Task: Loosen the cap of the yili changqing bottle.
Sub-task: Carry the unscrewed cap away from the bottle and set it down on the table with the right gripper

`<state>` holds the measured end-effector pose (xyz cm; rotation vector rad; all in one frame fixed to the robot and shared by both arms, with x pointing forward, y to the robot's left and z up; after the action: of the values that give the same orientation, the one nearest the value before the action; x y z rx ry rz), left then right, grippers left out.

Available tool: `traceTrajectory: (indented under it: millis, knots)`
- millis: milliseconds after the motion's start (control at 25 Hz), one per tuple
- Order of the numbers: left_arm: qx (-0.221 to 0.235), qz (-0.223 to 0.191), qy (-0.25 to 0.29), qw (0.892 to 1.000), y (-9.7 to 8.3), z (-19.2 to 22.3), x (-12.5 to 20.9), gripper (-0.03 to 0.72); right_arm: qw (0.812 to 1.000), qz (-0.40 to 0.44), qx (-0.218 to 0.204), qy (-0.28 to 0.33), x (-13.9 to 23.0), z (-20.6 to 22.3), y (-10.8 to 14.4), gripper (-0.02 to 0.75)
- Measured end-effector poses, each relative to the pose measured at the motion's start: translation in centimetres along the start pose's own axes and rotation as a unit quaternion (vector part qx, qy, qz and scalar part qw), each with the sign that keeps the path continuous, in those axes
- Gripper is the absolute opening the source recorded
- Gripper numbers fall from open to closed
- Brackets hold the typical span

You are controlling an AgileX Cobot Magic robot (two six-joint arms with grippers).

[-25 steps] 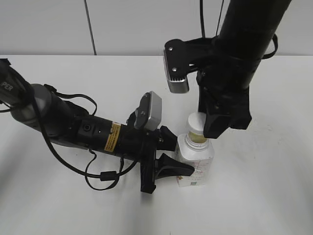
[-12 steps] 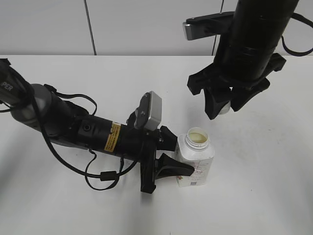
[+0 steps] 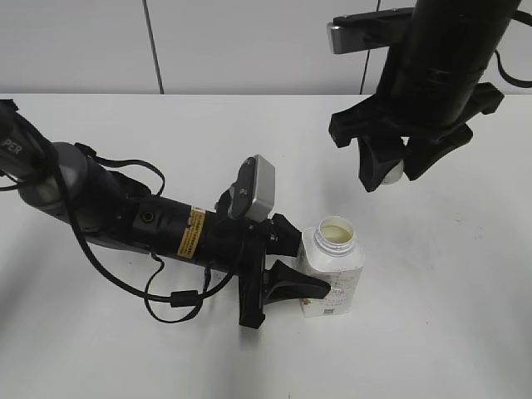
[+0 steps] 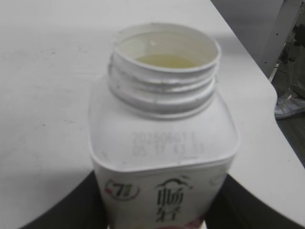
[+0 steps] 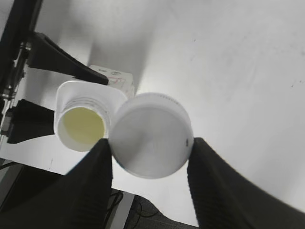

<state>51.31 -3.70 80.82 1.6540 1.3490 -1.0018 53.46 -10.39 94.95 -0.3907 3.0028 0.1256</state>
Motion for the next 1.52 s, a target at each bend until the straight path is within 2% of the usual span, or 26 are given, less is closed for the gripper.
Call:
traceTrajectory:
  millis: [160, 520, 640, 1000, 1320, 1520]
  knots:
    - [0.0, 0.0, 0.0, 1.0, 0.0, 0.0, 0.0, 0.347, 1.0, 0.014, 0.004, -0.002, -0.7, -0.1, -2.3, 0.387]
    - [0.0, 0.001, 0.001, 1.0, 0.0, 0.0, 0.0, 0.347, 0.996, 0.088, 0.023, -0.003, -1.6, -0.2, -10.6, 0.386]
    - [0.0, 0.0, 0.001, 1.0, 0.0, 0.0, 0.0, 0.347, 0.994, 0.104, 0.029, 0.007, -1.0, 0.3, -12.0, 0.386]
    - [0.0, 0.0, 0.0, 1.0, 0.0, 0.0, 0.0, 0.346, 0.993, 0.112, 0.023, -0.003, 0.5, 5.2, -12.3, 0.386]
    - [0.001, 0.0, 0.0, 1.0, 0.0, 0.0, 0.0, 0.345, 0.993, 0.114, 0.024, -0.009, -0.7, 10.7, -12.8, 0.386]
    - [0.001, 0.0, 0.0, 1.0, 0.0, 0.0, 0.0, 0.345, 0.993, 0.115, 0.026, 0.008, -0.6, 13.6, -13.0, 0.386]
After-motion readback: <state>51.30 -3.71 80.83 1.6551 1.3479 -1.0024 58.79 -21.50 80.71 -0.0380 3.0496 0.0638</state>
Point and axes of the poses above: a point on each arm's last joint axis where the gripper is mounted, z pointing out along that axis toward the gripper, y along the wrist's bending axis when the last joint is at zero, x = y × z, the point moved 10 cm from there along z, pointing out along that axis toward the gripper, and after that the axes turned 8 degrees about z, right-handed, at the moved point
